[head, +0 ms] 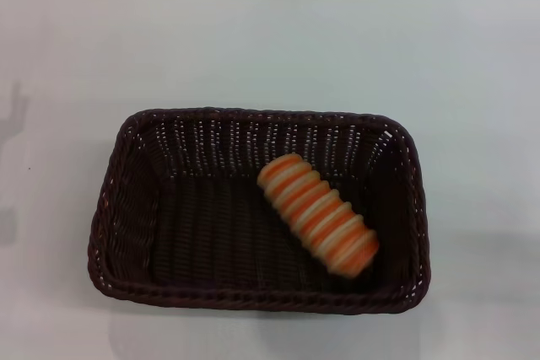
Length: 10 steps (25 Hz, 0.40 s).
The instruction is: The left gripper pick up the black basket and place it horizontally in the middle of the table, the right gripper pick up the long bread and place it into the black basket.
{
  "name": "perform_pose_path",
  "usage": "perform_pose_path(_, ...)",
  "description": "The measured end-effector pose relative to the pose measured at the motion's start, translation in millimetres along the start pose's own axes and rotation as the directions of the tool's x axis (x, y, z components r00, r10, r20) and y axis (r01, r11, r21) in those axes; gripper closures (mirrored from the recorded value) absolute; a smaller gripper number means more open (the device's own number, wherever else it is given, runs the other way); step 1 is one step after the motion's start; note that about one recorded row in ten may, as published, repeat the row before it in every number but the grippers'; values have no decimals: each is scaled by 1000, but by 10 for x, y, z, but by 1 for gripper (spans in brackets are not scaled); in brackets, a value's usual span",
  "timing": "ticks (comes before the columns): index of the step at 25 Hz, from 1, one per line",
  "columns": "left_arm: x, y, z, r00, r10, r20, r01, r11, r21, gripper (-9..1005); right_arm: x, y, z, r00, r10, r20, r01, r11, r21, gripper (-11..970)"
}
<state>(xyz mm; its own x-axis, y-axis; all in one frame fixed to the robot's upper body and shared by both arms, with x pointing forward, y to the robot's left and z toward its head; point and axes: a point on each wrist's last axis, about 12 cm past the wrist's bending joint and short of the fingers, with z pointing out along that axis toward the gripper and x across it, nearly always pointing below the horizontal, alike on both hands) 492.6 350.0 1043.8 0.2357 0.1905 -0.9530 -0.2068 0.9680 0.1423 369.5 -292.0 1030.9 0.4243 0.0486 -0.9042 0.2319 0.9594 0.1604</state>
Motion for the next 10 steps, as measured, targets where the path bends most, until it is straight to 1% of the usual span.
perform_pose_path(10,46,21,-81,1000,10,-27,-10,1000,-1,197,7,-56,-28,1000,-15,-14,15,999,33,126)
